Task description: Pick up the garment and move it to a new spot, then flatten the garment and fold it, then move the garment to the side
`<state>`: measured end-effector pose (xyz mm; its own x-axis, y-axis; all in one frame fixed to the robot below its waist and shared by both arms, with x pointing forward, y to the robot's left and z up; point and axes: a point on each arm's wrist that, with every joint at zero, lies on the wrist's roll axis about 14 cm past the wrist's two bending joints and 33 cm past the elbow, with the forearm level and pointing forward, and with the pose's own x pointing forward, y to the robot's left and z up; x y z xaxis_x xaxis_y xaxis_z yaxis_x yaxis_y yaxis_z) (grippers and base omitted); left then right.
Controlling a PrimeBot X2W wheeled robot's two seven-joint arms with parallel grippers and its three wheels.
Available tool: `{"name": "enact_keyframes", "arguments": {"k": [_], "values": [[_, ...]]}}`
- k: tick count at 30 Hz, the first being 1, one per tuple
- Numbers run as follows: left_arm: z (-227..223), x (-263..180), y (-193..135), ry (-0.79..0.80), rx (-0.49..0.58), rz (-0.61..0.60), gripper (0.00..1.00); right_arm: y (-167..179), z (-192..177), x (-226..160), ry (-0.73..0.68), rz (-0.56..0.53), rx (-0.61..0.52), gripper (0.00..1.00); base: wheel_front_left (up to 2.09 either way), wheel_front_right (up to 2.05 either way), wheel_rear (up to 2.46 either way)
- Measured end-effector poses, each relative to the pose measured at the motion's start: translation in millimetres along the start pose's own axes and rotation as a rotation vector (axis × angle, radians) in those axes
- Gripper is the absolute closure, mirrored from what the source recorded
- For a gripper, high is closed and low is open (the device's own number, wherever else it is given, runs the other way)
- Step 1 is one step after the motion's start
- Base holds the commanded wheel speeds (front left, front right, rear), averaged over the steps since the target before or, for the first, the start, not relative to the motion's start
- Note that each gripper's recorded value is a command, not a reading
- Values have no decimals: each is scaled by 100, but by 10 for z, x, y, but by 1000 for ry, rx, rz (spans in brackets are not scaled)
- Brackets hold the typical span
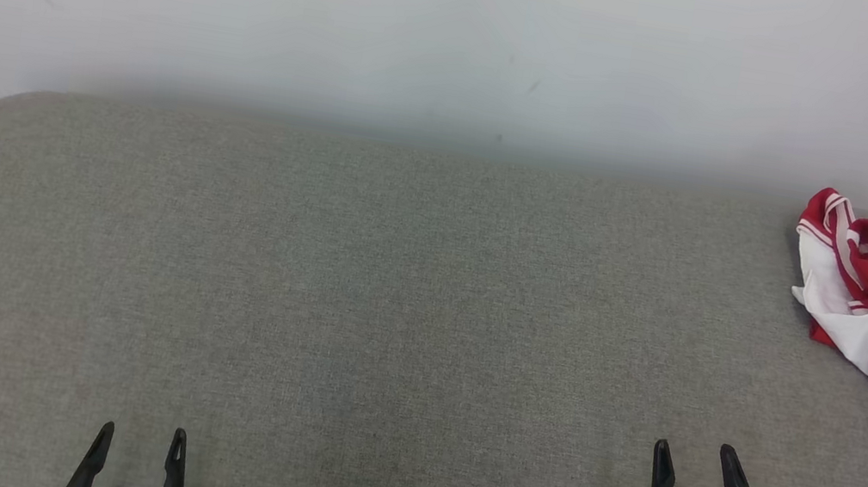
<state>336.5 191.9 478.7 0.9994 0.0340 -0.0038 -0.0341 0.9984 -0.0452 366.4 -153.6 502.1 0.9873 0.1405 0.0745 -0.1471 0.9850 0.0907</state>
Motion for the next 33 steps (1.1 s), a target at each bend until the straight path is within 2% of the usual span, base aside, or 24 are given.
{"name": "enact_keyframes", "arguments": {"k": [33], "values": [[-78,14,10,26,24,0,0,-65,-95,14,30,-17,-15,0,0,0,0]]}}
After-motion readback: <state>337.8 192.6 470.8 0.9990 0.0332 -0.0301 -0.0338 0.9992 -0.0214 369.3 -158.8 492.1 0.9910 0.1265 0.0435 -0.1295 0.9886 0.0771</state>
